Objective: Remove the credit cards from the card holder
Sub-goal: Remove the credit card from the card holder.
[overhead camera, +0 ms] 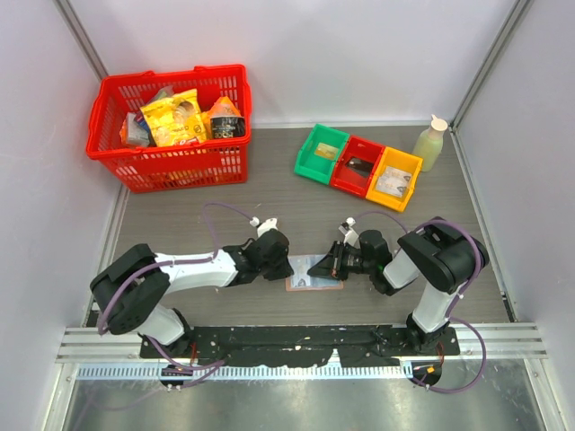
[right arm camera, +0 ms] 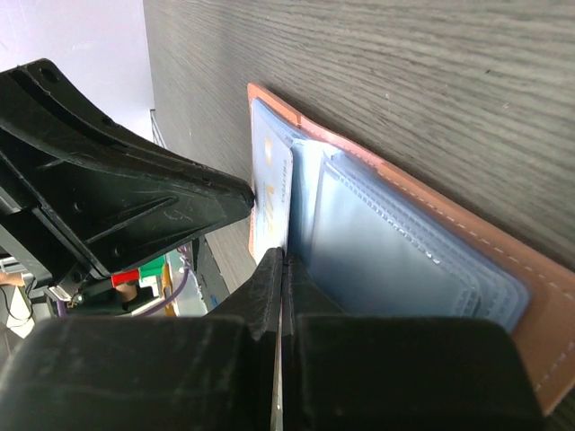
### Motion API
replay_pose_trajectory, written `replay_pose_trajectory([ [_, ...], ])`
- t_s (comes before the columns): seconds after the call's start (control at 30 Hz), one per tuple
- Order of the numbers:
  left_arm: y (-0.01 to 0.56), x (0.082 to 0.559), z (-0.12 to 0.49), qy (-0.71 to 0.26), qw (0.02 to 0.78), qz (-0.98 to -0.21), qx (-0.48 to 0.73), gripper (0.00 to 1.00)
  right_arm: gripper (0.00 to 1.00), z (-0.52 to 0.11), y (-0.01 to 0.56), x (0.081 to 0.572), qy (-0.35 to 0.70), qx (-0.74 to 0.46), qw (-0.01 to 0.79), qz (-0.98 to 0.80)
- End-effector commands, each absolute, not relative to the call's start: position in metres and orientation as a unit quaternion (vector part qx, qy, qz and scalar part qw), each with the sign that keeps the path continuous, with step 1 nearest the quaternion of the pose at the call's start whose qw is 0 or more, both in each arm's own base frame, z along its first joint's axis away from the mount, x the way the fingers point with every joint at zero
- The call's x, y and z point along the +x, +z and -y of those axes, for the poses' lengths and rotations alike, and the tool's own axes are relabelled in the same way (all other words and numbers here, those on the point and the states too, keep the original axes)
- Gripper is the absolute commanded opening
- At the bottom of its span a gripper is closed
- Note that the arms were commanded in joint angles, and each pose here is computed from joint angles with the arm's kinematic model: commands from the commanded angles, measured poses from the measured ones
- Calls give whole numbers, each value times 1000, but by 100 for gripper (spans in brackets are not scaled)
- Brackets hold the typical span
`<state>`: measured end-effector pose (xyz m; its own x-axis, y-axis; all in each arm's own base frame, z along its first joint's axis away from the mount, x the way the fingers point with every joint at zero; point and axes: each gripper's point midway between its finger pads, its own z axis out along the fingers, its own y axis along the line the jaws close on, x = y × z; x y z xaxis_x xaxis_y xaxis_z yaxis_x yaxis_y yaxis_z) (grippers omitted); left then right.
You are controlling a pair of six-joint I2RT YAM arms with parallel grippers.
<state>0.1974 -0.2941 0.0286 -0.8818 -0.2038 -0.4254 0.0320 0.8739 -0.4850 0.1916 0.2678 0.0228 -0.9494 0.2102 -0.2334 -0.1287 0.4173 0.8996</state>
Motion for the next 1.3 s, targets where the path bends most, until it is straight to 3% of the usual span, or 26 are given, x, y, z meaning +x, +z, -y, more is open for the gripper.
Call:
replay_pose_trajectory([
  [0.0,25,204,286,-214,253,-943,-46,8,4,-273,34,200,552,6,177,-815],
  [0.3,10,193,288,-227,227,-945,-55,6,27,-286,46,209,561,-6,182,-807],
  [0.53,8,193,284,-220,229,-946,-58,5,34,-296,50,211,568,-14,177,-804],
  [0.83,-10,188,264,-169,219,-958,-71,0,17,-279,65,207,562,-18,185,-806],
  [1.17,-9,189,264,-167,218,-959,-69,0,14,-269,68,211,531,-35,203,-822],
  [1.27,-7,189,263,-167,221,-958,-69,0,2,-259,56,211,507,-29,202,-837],
])
